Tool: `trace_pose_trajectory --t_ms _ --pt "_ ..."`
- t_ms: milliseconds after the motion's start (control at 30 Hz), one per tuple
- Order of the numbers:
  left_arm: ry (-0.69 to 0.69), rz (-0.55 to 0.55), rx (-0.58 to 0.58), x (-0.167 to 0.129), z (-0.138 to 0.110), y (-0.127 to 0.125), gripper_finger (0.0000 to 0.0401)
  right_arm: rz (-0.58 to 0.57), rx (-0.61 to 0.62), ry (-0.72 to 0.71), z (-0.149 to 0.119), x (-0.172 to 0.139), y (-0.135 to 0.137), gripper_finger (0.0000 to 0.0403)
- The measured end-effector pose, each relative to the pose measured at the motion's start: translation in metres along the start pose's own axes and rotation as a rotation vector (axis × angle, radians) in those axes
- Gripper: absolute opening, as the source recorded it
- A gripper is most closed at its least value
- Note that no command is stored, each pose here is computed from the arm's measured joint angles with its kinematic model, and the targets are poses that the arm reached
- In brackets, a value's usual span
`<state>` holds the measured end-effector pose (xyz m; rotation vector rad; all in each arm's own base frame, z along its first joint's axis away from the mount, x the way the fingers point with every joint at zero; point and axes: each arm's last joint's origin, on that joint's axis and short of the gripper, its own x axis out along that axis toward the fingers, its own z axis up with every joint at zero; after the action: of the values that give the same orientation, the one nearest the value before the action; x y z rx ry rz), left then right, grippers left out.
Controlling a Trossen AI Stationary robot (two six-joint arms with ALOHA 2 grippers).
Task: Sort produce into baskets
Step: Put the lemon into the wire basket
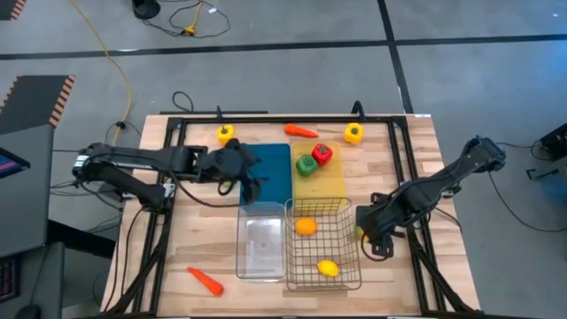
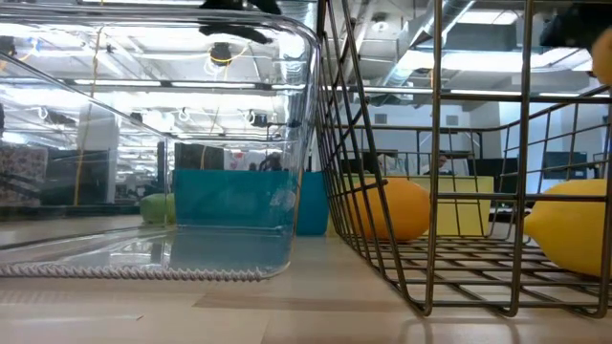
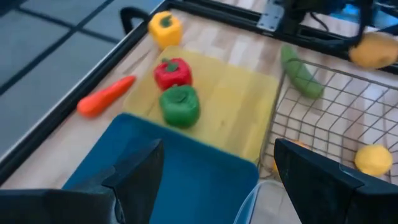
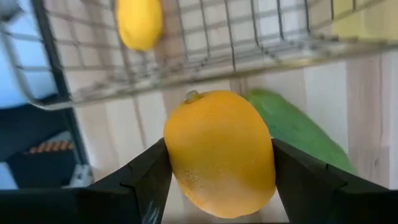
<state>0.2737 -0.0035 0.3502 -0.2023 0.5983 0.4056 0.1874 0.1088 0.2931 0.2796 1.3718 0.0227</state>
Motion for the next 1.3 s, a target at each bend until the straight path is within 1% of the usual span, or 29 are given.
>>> trace_pose_trajectory --t_ms 100,267,367,467,633,733,933,1200,1300 --pt "0.029 0.027 -0.045 -0.007 -0.002 0.009 0.0291 0.008 -0.019 -0.068 0.007 -0.013 0.002 0.0274" --pt "0.097 0.081 -0.064 -0.014 -0.007 0.022 0.0291 -0.028 -0.102 -0.254 0.019 -0.027 0.008 0.0274" --pt "0.146 0.118 -0.079 -0.013 -0.011 0.029 0.0291 -0.021 -0.182 -0.38 0.029 -0.03 0.014 0.0274" --pt "0.188 0.154 -0.086 -0.013 -0.014 0.036 0.0291 0.011 -0.273 -0.493 0.037 -0.035 0.021 0.0275" --pt "0.221 0.199 -0.102 -0.011 -0.015 0.047 0.0291 0.041 -0.406 -0.627 0.047 -0.035 0.028 0.0275" --pt "0.226 0.222 -0.124 -0.009 -0.014 0.054 0.0291 0.038 -0.442 -0.647 0.048 -0.025 0.029 0.0275" --pt "0.222 0.265 -0.163 -0.007 -0.011 0.067 0.0291 0.014 -0.436 -0.612 0.048 -0.007 0.022 0.0276" --pt "0.225 0.276 -0.149 -0.006 -0.01 0.071 0.0291 0.012 -0.419 -0.603 0.048 -0.004 0.019 0.0276" --pt "0.225 0.275 -0.148 -0.006 -0.01 0.071 0.0291 0.015 -0.395 -0.603 0.049 -0.004 0.017 0.0276"
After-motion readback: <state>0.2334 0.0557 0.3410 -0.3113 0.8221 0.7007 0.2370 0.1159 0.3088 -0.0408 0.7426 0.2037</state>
